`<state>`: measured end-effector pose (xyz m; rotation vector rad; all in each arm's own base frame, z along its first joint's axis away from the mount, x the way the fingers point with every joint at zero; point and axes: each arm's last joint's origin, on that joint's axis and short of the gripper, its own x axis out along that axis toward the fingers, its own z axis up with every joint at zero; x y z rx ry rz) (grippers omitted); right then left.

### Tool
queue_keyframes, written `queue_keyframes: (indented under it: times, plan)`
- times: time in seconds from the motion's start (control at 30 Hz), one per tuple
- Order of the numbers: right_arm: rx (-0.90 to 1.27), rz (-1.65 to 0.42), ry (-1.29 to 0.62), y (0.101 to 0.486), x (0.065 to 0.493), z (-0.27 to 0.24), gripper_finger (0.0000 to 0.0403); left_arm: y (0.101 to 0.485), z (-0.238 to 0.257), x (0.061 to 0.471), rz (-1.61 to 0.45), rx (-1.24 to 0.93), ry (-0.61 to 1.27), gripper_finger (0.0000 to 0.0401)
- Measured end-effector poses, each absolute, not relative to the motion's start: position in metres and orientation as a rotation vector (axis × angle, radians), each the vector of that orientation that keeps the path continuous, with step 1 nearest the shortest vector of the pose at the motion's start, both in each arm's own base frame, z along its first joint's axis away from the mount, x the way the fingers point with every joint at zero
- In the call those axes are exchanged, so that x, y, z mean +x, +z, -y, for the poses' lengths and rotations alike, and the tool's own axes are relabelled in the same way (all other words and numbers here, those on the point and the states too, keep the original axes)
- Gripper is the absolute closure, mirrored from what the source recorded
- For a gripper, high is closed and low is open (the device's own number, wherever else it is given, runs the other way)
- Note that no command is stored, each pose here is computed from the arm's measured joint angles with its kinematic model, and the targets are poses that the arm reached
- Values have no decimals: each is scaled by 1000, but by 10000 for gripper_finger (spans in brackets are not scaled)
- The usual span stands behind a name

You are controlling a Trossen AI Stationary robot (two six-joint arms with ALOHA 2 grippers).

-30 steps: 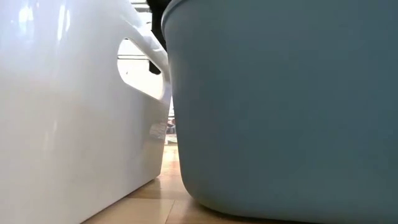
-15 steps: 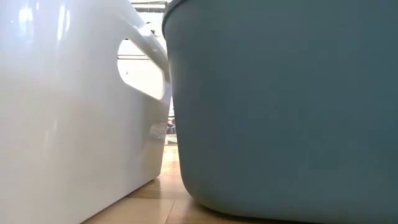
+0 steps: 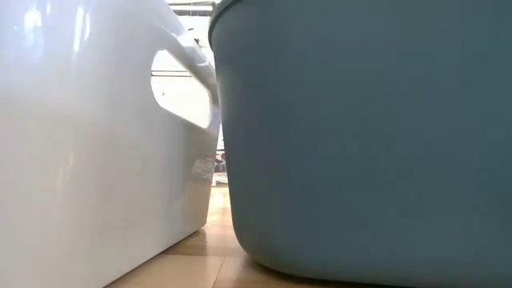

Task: Pick & Place Toothbrushes
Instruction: Put the orange toothbrush into the green bin

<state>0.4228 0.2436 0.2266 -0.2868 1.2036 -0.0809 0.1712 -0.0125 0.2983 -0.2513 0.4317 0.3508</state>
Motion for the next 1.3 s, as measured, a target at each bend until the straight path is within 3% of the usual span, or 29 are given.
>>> queue_keyframes:
  times: [0.23, 0.8, 1.3]
  plan:
    - [-392, -1064, -74, 230, 424, -260, 403, 298, 12, 171, -431, -248, 350, 109]
    - [-348, -989, -84, 210, 432, -254, 403, 299, 12, 172, -427, -252, 350, 109]
    - [-214, -681, -57, 206, 390, -232, 403, 300, 13, 172, -418, -255, 348, 109]
